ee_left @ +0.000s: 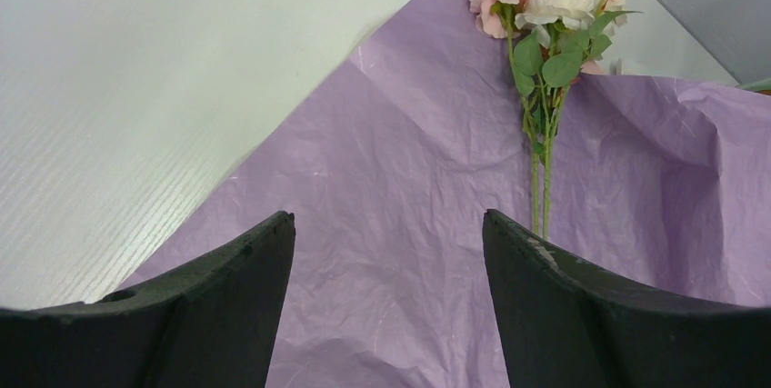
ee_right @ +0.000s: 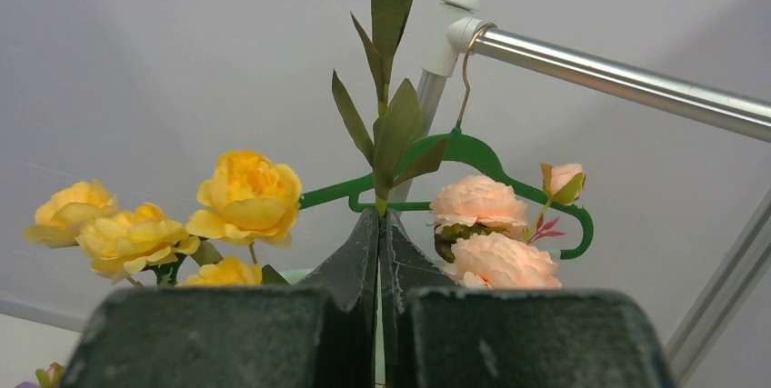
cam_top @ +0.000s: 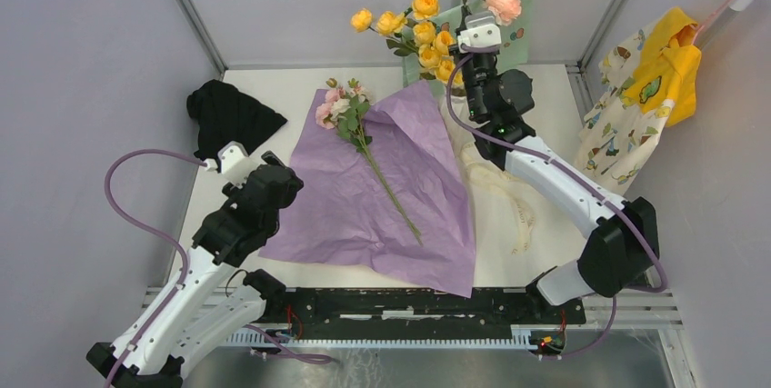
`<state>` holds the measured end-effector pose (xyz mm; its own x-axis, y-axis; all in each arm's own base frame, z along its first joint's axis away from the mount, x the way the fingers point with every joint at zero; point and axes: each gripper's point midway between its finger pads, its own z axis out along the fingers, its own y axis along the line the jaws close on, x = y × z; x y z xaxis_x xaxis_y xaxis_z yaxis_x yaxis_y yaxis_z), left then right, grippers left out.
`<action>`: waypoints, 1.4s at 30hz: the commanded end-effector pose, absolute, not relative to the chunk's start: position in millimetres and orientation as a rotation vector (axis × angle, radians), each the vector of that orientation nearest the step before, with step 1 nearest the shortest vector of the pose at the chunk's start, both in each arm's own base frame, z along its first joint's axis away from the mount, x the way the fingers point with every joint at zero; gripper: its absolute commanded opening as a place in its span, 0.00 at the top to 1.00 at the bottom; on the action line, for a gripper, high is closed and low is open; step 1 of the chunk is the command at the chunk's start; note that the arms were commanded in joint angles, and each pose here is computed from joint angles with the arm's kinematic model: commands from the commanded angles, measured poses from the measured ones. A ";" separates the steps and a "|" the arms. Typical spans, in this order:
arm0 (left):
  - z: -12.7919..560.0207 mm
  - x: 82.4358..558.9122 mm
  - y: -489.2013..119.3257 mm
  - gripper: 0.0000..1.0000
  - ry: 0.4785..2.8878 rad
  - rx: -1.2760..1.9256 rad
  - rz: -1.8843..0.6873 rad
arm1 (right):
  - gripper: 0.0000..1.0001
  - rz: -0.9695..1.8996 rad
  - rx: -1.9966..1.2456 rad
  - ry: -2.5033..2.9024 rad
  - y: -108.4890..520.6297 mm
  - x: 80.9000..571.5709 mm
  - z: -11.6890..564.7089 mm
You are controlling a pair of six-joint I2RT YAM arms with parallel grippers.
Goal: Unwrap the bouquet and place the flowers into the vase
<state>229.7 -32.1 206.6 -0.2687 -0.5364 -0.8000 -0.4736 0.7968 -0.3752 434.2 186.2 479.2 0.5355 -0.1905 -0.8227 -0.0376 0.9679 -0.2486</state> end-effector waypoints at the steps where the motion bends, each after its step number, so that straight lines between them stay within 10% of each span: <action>1: 212.9 234.5 -33.9 0.19 1.875 -0.779 -0.103 | 1.00 -0.040 -0.183 0.905 169.8 407.4 523.3; 42: 212.8 235.1 -37.8 0.19 1.883 -0.777 -0.125 | 1.00 -0.058 -0.180 0.906 146.2 373.0 544.6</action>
